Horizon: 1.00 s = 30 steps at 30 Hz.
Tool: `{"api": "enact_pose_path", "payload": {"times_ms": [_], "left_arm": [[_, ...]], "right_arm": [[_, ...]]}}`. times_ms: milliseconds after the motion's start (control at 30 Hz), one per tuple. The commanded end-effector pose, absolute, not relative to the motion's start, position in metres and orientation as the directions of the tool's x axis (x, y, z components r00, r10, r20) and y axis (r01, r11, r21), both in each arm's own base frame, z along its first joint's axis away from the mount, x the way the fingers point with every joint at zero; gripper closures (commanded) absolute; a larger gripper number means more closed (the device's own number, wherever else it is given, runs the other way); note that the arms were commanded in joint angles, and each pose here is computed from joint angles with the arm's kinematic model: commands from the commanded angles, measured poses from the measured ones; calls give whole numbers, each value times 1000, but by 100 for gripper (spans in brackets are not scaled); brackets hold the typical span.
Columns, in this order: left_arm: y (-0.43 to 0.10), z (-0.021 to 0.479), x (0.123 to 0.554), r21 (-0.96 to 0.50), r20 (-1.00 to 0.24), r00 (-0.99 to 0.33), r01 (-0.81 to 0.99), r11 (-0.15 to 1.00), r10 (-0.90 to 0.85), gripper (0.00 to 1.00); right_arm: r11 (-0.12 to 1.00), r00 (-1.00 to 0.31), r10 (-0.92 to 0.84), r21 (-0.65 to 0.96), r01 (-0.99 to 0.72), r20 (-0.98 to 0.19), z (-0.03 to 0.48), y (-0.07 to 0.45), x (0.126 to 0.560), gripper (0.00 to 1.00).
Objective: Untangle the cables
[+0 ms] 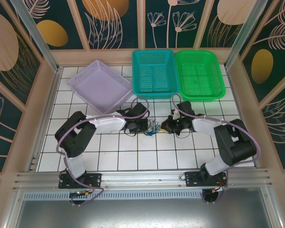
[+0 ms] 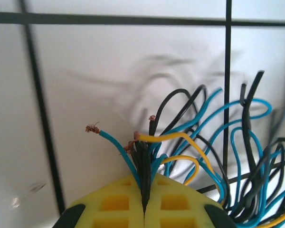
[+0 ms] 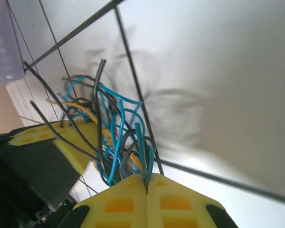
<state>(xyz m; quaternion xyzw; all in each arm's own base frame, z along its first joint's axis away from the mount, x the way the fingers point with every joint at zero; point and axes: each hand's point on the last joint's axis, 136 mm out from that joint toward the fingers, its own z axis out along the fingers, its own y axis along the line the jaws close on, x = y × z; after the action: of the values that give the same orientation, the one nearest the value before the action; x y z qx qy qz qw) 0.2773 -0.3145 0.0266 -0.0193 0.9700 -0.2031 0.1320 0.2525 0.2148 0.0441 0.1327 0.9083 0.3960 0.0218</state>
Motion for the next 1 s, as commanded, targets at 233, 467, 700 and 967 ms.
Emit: {"api": "enact_pose_path", "payload": {"times_ms": [233,467,700,967], "left_arm": [[-319,84,300,-498,-382,-906,36,867,-182,100],[-328,105,305,-539,-421,-890,88,838,-177,100],[-333,129,309,-561,-458,-870,123,819,-183,100],[-318,196,322,-603,-580,-757,151,783,-301,100]], "right_arm": [[425,-859,484,812,399,168,115,218,262,49],[273,-803,527,838,472,280,137,250,274,31],[322,-781,549,787,526,298,103,258,296,46],[336,-706,615,693,638,352,71,233,269,100]]}}
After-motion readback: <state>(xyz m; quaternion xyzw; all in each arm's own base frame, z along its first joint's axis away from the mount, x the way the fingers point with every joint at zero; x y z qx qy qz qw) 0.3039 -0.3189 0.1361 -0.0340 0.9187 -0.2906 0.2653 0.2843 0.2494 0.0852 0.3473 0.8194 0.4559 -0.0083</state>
